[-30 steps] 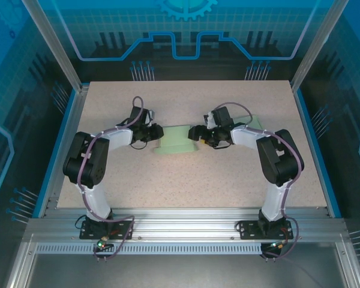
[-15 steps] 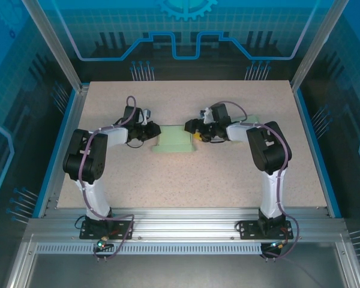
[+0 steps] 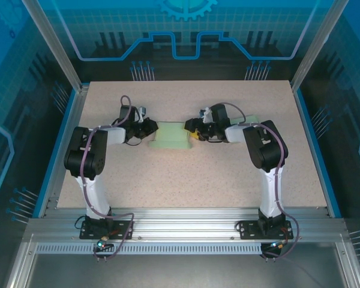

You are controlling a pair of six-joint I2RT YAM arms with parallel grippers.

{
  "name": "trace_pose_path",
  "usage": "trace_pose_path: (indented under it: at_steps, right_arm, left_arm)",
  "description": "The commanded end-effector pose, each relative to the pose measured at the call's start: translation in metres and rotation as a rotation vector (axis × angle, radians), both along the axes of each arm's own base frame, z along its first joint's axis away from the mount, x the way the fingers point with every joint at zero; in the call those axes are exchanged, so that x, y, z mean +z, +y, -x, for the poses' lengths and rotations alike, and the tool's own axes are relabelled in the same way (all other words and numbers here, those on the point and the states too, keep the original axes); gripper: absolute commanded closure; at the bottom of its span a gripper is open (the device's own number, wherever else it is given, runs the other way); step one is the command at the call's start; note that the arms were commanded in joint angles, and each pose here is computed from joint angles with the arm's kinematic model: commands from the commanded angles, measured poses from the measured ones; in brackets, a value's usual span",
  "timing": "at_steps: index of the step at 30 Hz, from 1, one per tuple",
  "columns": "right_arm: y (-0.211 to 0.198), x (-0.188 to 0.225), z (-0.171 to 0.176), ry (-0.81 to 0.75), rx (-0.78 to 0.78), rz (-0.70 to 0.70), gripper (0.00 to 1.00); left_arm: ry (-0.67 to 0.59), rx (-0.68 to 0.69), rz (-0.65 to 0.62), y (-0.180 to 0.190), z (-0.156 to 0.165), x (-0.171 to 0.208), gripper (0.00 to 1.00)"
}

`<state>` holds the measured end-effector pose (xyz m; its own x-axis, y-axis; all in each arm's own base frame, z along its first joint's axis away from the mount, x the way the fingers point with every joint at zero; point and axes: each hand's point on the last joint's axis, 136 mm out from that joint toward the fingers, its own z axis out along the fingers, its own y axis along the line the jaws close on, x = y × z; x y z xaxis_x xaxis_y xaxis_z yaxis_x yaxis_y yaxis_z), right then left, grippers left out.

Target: Fold the paper box

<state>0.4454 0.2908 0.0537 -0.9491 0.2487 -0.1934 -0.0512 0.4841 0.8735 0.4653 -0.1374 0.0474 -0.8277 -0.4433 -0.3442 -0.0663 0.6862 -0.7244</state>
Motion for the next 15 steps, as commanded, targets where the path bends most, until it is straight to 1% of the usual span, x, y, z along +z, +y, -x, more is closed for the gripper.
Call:
trace_pose_path:
  at_steps: [1,5,8,12,15]
  right_arm:
    - [0.051,0.032,0.030,-0.080,0.177,-0.165,0.40]
    - [0.052,0.053,0.033,-0.134,0.189,-0.201,0.43]
    - [0.051,0.061,0.035,-0.157,0.189,-0.196,0.44]
    - [0.048,0.060,0.039,-0.154,0.184,-0.140,0.45]
    - [0.043,0.047,0.045,-0.112,0.162,-0.028,0.40]
  left_arm:
    - [0.239,-0.051,0.065,-0.022,0.049,-0.055,0.87]
    - [0.230,-0.051,0.103,-0.026,0.048,-0.051,0.87]
    - [0.219,-0.051,0.132,-0.028,0.045,-0.045,0.87]
    - [0.213,-0.047,0.152,-0.030,0.043,-0.042,0.87]
    - [0.209,-0.040,0.169,-0.031,0.040,-0.040,0.91]
